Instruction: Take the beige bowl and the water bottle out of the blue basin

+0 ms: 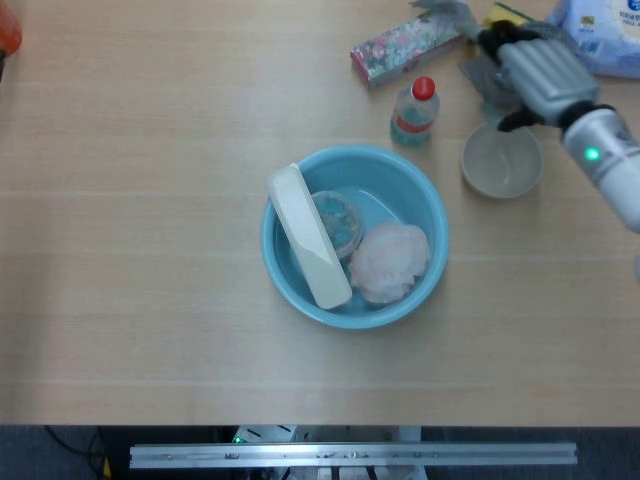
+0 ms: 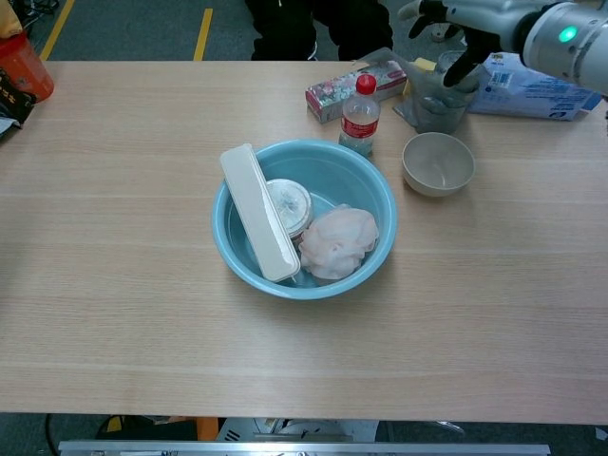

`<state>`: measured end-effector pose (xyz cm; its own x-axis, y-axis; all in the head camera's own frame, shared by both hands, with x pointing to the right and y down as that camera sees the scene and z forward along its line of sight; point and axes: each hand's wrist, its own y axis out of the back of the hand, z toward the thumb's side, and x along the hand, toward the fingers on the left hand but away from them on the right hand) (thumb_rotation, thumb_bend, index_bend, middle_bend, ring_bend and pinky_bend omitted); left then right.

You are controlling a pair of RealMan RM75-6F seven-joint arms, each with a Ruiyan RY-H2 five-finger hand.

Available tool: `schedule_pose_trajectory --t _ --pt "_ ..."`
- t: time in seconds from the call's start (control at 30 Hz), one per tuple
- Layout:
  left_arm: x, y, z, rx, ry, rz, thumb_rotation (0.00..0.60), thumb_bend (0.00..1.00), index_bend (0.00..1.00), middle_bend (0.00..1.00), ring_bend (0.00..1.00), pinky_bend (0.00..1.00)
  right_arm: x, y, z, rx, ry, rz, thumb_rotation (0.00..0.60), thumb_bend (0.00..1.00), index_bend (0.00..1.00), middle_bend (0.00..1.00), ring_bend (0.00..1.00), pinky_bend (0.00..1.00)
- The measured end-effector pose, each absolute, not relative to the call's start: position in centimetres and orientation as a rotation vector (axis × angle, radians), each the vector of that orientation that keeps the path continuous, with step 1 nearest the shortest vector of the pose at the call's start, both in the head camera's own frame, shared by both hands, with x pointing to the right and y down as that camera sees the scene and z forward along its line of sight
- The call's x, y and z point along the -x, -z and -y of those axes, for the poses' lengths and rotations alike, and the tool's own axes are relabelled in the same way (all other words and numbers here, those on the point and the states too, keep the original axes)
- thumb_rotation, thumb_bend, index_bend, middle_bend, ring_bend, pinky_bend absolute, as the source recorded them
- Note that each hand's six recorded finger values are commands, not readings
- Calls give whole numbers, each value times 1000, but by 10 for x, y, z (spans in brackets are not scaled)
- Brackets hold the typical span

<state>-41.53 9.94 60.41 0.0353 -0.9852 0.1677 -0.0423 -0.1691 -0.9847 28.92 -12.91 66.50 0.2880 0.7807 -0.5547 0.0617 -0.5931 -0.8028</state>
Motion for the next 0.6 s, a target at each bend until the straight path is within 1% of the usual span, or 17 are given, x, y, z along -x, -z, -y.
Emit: schedule_pose_trajectory --t 0.13,0.23,0.37,0.6 --pt "411 -606 -94 1387 1263 -1139 600 356 190 153 161 36 -330 -635 113 1783 -1330 858 600 379 192 264 65 153" --pt "408 -606 -93 1392 1248 -1137 600 356 190 153 161 36 -361 -615 95 1691 -1312 929 600 379 214 282 79 153" --pt "406 -607 -92 1395 1234 -1138 600 356 190 153 161 36 -403 -590 59 1570 -1305 1012 600 379 220 287 87 154" --pt "410 -608 -92 1383 1241 -1156 600 356 190 153 161 36 -471 -561 -11 1399 -1361 1167 600 379 240 294 87 154"
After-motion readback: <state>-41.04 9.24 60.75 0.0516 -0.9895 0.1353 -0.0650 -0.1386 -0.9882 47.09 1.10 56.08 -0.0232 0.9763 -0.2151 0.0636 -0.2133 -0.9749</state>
